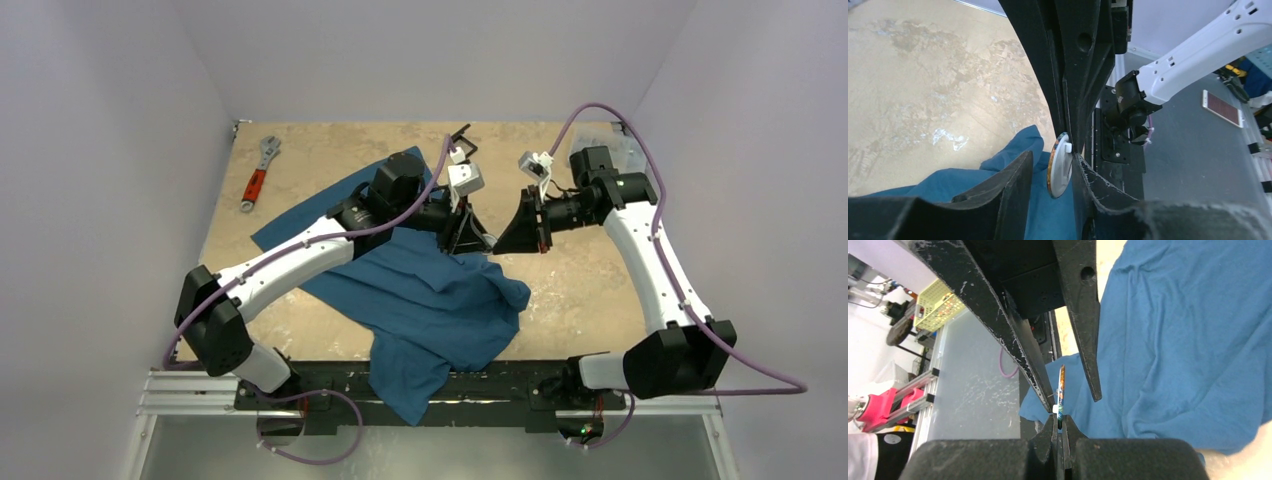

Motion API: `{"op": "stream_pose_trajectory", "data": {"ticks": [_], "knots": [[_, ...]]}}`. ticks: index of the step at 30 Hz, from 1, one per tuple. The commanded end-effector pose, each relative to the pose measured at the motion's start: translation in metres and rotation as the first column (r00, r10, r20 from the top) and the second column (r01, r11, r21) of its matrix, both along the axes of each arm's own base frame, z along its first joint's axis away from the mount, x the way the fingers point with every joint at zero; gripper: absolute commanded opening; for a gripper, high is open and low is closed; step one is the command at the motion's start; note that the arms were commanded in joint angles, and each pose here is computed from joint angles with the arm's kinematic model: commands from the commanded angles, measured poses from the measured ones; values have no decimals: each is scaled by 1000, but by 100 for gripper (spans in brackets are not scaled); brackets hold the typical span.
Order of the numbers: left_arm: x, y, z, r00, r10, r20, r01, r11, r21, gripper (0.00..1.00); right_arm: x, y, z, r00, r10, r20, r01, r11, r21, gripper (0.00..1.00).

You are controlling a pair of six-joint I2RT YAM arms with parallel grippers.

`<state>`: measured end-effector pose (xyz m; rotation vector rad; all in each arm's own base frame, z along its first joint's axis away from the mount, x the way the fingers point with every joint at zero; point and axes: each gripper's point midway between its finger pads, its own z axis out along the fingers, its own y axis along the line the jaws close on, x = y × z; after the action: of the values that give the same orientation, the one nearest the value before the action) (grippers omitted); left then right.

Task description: Remove the brooch from the garment

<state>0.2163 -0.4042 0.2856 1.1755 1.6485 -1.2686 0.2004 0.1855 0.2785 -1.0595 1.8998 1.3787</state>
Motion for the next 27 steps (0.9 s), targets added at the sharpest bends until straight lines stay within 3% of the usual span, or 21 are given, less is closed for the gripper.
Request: {"op": "stream_pose_trajectory", "data": {"ticks": [1,11,20,27], "knots": [[-7,13,33,998,-64,16,66,991,-116,37,-5,8,18,997,60,37,-63,994,87,0],[-15,31,33,995,-95,-25,92,990,-109,53,-3,11,14,997,60,-47,-54,991,123,0],[1,24,20,996,-19,-83,14,998,-59,31,-6,12,14,994,59,-90,-46,989,144,0],[-4,17,21,988,-58,-141,47,996,-77,7,-3,11,13,996,55,-67,-46,990,133,0]]}}
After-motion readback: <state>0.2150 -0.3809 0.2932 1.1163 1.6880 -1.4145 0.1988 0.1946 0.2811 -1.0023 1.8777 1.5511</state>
